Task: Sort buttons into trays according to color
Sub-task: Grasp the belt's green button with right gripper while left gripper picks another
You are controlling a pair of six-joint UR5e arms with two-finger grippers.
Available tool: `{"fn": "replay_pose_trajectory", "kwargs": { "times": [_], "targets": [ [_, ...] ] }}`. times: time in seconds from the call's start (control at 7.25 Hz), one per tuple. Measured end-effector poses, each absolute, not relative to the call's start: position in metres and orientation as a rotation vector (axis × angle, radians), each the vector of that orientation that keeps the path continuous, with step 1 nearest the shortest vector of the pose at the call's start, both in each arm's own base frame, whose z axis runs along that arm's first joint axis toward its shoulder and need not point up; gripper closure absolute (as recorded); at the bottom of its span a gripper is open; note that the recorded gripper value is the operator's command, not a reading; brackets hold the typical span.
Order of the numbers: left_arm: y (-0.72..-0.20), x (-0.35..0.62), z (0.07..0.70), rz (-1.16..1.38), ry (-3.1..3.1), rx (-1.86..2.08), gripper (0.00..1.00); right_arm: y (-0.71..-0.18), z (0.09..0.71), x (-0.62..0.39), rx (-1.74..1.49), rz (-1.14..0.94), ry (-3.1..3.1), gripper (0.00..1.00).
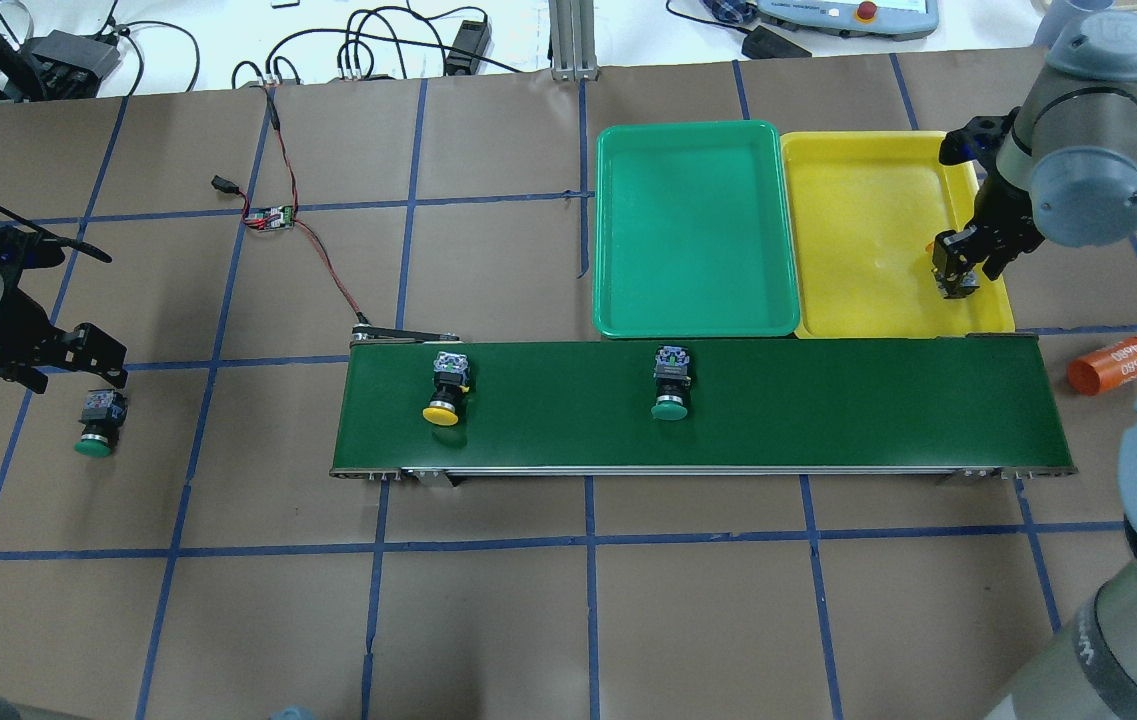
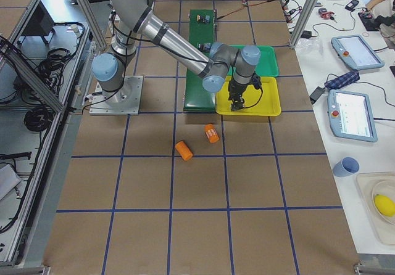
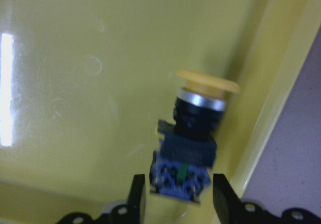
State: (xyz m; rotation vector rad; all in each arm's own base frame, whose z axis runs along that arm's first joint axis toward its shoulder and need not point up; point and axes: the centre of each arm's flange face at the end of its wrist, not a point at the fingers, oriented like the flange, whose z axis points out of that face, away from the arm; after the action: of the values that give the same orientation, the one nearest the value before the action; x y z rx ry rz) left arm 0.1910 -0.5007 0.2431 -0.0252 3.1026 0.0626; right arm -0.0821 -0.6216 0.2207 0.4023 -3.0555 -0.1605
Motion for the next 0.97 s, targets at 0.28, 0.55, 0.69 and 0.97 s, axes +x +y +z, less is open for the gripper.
{"fn": "replay_pose_trajectory", "kwargs": {
  "times": [0.28, 0.55, 0.69, 0.97],
  "targets": [
    [-0.506, 0.201, 0.218, 0.06, 3.099, 0.063, 0.0, -0.616, 0.235, -0.079, 0.398, -0.165, -3.058, 0.29],
    [-0.513, 0.208, 0.199, 0.033, 3.086, 0.109, 0.0, -0.595, 0.267, -0.066, 0.356, -0.196, -3.093, 0.29],
    [-0.515, 0.21, 0.19, 0.035, 3.085, 0.112, 0.09, -0.579, 0.279, -0.056, 0.324, -0.204, -3.115, 0.29],
    [-0.517, 0.212, 0.178, 0.056, 3.089, 0.112, 1.0, -0.533, 0.302, -0.034, 0.263, -0.181, -3.127, 0.29]
  ]
}}
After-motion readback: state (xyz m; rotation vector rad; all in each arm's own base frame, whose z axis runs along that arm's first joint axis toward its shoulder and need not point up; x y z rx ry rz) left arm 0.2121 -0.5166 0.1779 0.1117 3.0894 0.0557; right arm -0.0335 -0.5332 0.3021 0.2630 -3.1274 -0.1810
